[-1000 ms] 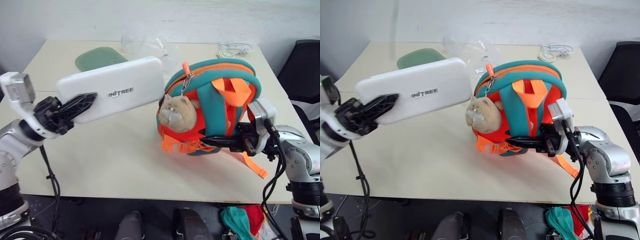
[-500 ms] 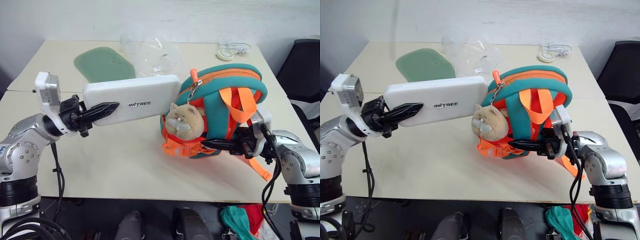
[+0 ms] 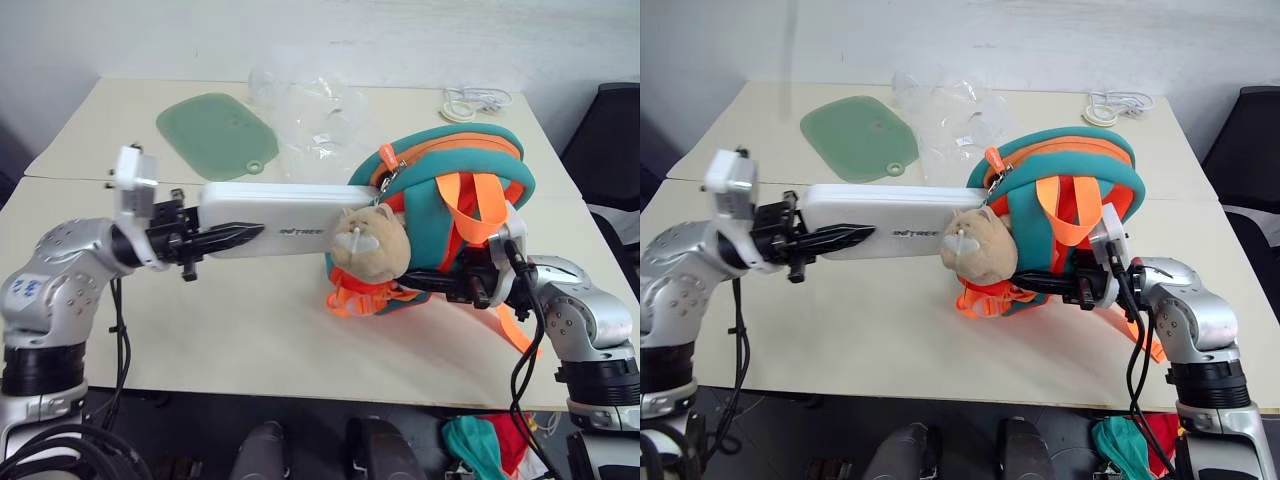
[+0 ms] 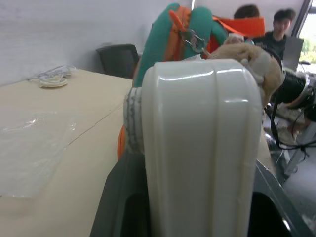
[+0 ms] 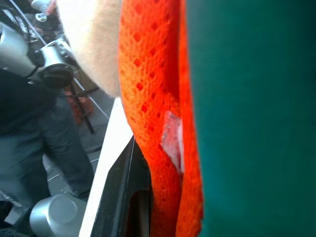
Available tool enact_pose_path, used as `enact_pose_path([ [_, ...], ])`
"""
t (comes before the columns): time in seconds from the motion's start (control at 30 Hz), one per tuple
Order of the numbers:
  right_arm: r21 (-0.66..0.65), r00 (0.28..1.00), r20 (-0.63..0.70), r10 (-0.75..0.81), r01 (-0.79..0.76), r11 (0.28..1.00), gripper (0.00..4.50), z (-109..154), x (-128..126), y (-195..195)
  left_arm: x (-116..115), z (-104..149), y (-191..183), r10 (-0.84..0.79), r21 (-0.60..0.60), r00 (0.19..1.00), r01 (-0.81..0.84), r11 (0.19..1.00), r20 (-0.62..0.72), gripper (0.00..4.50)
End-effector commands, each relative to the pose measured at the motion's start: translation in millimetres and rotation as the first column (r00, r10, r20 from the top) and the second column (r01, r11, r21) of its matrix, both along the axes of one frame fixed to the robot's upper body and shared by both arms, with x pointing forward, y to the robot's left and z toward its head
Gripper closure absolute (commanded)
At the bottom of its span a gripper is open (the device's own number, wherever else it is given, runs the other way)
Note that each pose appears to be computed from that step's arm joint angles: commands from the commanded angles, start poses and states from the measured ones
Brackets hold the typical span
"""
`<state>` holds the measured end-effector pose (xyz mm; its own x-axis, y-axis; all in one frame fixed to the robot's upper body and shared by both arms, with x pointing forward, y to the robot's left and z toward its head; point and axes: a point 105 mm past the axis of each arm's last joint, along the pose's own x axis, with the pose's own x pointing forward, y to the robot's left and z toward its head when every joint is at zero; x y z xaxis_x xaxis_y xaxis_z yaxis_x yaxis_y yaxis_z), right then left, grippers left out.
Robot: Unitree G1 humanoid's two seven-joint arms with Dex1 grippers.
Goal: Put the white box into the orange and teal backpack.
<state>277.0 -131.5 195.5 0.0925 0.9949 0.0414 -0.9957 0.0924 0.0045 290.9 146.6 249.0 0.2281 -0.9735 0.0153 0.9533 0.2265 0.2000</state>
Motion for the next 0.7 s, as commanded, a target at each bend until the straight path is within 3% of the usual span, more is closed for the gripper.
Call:
enact_pose_path([
  [0.03, -0.013, 0.998, 0.031, 0.055, -0.055, 0.998, 3.89, 8, -6, 7, 19, -14, -27, -0.028, 0.180, 0.999, 0.022, 0.983, 0.029, 3.26],
  [0.27, -0.023, 0.995, 0.021, 0.097, -0.097, 0.995, 3.90, 7, -9, 14, 48, 7, -109, -0.125, 0.138, 0.992, 0.125, 0.982, -0.011, 3.26],
  [0.43, -0.019, 0.995, 0.029, 0.098, -0.098, 0.995, 3.90, 9, -9, 18, 61, 0, -141, -0.126, 0.130, 0.990, 0.134, 0.982, -0.069, 3.26],
  [0.57, -0.013, 0.997, 0.037, 0.073, -0.073, 0.997, 3.90, 11, -9, 15, 55, 10, -125, -0.149, 0.053, 0.987, 0.152, 0.987, -0.064, 2.06],
  [0.7, -0.009, 0.999, 0.038, 0.030, -0.029, 1.000, 3.90, 9, -8, 9, 41, 26, -71, -0.138, 0.028, 0.989, 0.136, 0.990, 0.046, 0.80],
])
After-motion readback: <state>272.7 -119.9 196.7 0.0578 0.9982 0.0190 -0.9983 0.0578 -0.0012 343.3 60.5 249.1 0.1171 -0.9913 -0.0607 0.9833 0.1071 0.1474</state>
